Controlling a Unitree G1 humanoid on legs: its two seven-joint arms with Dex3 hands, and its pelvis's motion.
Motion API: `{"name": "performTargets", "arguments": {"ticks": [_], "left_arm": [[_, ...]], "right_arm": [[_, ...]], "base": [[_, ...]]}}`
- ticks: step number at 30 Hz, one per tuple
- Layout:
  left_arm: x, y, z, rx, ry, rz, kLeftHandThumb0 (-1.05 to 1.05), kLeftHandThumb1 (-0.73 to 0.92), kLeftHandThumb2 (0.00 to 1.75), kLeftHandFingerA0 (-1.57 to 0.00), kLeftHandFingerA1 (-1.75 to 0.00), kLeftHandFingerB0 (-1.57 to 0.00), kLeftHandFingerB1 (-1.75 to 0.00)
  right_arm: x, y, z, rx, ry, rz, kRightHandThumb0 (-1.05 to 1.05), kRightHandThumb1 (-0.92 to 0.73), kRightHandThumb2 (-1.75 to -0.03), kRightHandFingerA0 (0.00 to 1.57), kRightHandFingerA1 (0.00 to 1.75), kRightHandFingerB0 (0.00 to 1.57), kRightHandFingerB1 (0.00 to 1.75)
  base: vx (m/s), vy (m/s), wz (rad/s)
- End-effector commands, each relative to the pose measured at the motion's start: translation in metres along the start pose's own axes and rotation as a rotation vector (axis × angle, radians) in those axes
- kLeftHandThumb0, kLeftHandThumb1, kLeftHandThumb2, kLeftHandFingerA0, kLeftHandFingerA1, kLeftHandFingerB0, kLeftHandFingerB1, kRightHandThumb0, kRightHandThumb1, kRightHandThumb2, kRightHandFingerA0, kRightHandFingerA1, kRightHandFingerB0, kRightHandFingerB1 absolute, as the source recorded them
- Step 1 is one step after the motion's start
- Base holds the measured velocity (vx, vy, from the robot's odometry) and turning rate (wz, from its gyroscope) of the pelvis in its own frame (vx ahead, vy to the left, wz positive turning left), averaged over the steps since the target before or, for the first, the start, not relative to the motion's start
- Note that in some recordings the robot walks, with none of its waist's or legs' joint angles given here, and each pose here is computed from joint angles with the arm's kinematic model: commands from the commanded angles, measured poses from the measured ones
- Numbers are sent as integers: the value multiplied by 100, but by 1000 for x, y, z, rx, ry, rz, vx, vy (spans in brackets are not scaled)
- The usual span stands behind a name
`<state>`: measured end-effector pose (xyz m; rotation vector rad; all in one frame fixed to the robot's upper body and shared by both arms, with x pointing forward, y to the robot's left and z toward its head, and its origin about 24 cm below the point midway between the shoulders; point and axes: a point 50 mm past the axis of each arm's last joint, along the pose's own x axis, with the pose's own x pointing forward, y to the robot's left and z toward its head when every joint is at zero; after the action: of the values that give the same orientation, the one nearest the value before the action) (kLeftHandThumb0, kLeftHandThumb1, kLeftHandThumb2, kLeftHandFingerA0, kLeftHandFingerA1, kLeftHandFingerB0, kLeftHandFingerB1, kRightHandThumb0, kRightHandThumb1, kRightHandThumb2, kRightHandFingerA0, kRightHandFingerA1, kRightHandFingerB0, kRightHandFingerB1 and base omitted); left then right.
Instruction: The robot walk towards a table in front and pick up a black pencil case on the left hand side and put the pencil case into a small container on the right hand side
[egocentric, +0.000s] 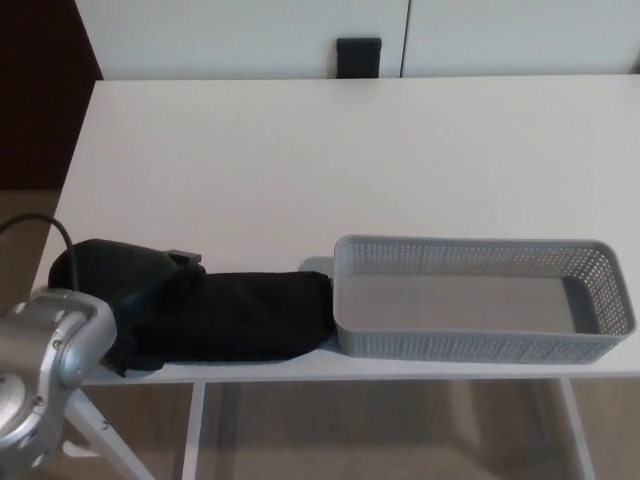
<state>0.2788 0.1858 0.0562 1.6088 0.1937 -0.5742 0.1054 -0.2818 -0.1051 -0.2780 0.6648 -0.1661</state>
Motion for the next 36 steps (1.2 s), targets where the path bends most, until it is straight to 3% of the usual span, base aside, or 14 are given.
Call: {"name": "performTargets", "arguments": {"ticks": [1, 3, 4, 5, 7, 9, 13, 14, 25, 27, 29, 30, 35, 36], "left_arm": [[-3, -29, 9, -35, -105, -103, -11, 71, 60, -57, -102, -54, -75], [-3, -23, 4, -34, -104, -65, -16, 76, 62, -62, -97, -57, -69], [-4, -21, 2, -34, -98, -52, -16, 74, 61, -53, -126, -48, -97], [-4, -21, 1, -40, -94, -47, -15, 74, 61, -51, -136, -43, -110], [-6, -17, -4, -50, -84, -30, -14, 73, 55, -52, -147, -41, -114], [-10, -13, -10, -44, -77, -14, -14, 73, 57, -52, -147, -45, -112], [-17, -6, -22, -27, -62, -2, -7, 84, 40, -43, -170, -33, -136], [-20, -4, -26, -23, -54, 1, -15, 75, 52, -51, -154, -38, -120], [-54, 20, -65, 3, -4, 62, -15, 74, 55, -46, -167, -39, -125], [-58, 24, -69, -1, -2, 68, -19, 76, 48, -53, -165, -31, -129], [-65, 31, -75, 3, 14, 74, -18, 74, 55, -46, -166, -37, -130], [-68, 33, -76, 5, 12, 81, -21, 74, 51, -54, -161, -35, -130], [-78, 50, -78, 2, 1, 139, -15, 76, 55, -55, -164, -44, -129], [-80, 53, -76, -6, -6, 149, -22, 73, 53, -64, -161, -46, -126]], "right_arm": [[0, -5, -1, -17, 12, -17, -32, -70, -61, 51, 44, 37, 37], [2, -6, 1, -20, 4, -18, -33, -70, -61, 51, 45, 36, 37], [2, -6, 2, -27, 4, -18, -33, -70, -61, 51, 45, 36, 38], [2, -6, 2, -30, 3, -18, -33, -70, -61, 52, 45, 37, 38], [3, -7, 3, -41, -1, -17, -33, -70, -60, 53, 45, 38, 38], [3, -7, 3, -44, 0, -16, -33, -69, -60, 55, 46, 40, 39], [3, -7, 4, -46, -2, -13, -34, -69, -60, 56, 47, 42, 39], [4, -7, 4, -53, -2, -16, -34, -68, -60, 57, 47, 43, 40], [2, -9, 2, -73, 3, -17, -34, -68, -60, 57, 47, 45, 41], [2, -9, 2, -64, 5, -18, -34, -68, -59, 58, 47, 45, 41], [2, -9, 2, -71, 10, -17, -35, -68, -60, 58, 45, 46, 40], [2, -10, 2, -76, 13, -19, -35, -68, -60, 58, 45, 46, 40], [4, -12, 4, -78, 12, -18, -34, -68, -60, 58, 46, 46, 41], [4, -12, 4, -77, 13, -17, -35, -68, -60, 59, 45, 46, 41]], "base": [[0, 0, 0], [0, 0, 0], [0, 0, 0], [0, 0, 0], [0, 0, 0], [0, 0, 0], [0, 0, 0], [0, 0, 0], [0, 0, 0], [0, 0, 0], [0, 0, 0], [0, 0, 0], [0, 0, 0], [0, 0, 0]]}}
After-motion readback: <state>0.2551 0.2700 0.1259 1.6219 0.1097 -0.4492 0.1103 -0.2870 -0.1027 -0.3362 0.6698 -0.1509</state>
